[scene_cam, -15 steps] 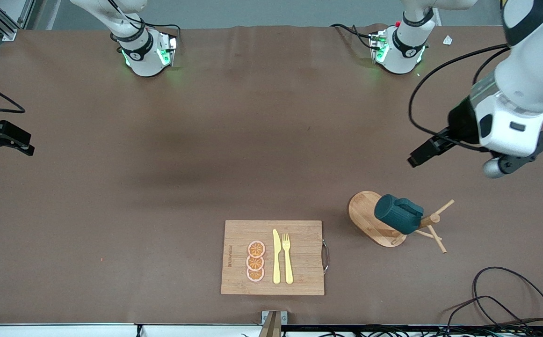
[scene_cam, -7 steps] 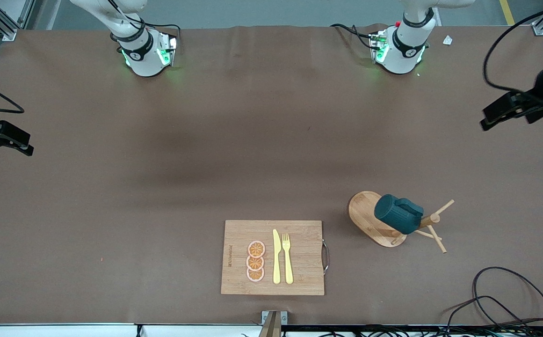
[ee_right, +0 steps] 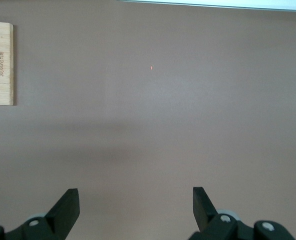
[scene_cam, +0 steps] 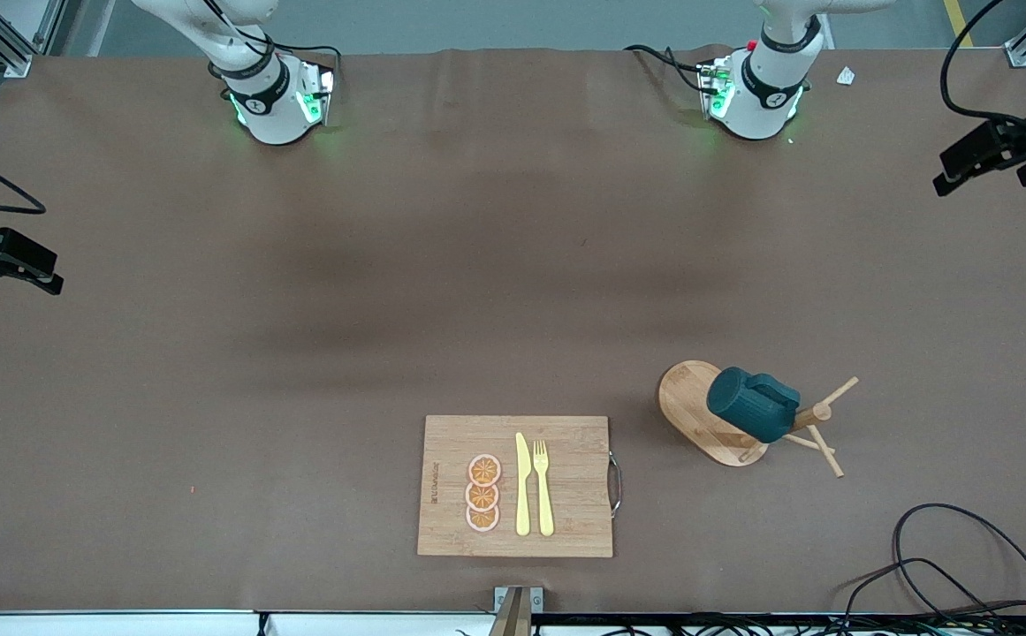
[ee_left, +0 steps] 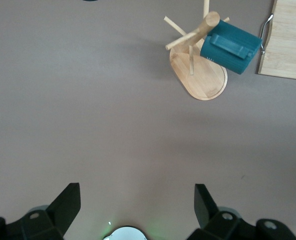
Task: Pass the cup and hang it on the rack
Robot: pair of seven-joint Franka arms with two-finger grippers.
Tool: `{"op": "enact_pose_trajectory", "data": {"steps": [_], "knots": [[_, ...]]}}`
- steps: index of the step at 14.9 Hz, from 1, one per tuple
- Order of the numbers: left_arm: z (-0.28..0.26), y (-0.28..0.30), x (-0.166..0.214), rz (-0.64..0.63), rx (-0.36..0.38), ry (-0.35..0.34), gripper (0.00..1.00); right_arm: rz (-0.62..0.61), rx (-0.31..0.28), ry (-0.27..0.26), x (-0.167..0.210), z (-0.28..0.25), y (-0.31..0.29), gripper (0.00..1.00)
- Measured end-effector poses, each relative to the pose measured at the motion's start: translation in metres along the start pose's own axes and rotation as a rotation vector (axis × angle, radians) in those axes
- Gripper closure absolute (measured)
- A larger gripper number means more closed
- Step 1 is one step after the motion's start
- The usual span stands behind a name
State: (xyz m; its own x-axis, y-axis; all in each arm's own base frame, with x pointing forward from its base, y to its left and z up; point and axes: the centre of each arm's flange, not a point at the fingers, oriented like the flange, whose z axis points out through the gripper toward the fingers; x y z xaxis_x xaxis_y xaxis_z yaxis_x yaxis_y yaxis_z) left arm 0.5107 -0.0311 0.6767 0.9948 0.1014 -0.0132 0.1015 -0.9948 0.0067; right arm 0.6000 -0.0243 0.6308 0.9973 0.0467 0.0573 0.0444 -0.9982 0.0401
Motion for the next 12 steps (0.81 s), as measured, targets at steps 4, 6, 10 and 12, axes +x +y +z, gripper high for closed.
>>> {"op": "enact_pose_trajectory", "data": {"steps": [4,6,10,12], "knots": [[0.003,0.033,-0.018,0.066,0.007,0.011,0.0,0.0,0.0,0.0,0.0,0.0,0.0,0.0],[0.003,0.044,-0.019,0.087,0.008,0.017,0.0,0.0,0.0,0.0,0.0,0.0,0.0,0.0],[0.003,0.049,-0.019,0.095,0.008,0.02,0.0,0.0,0.0,-0.001,0.0,0.0,0.0,0.0],[0.004,0.049,-0.019,0.095,0.008,0.018,0.0,0.0,0.0,-0.001,0.0,0.0,0.0,0.0]]}}
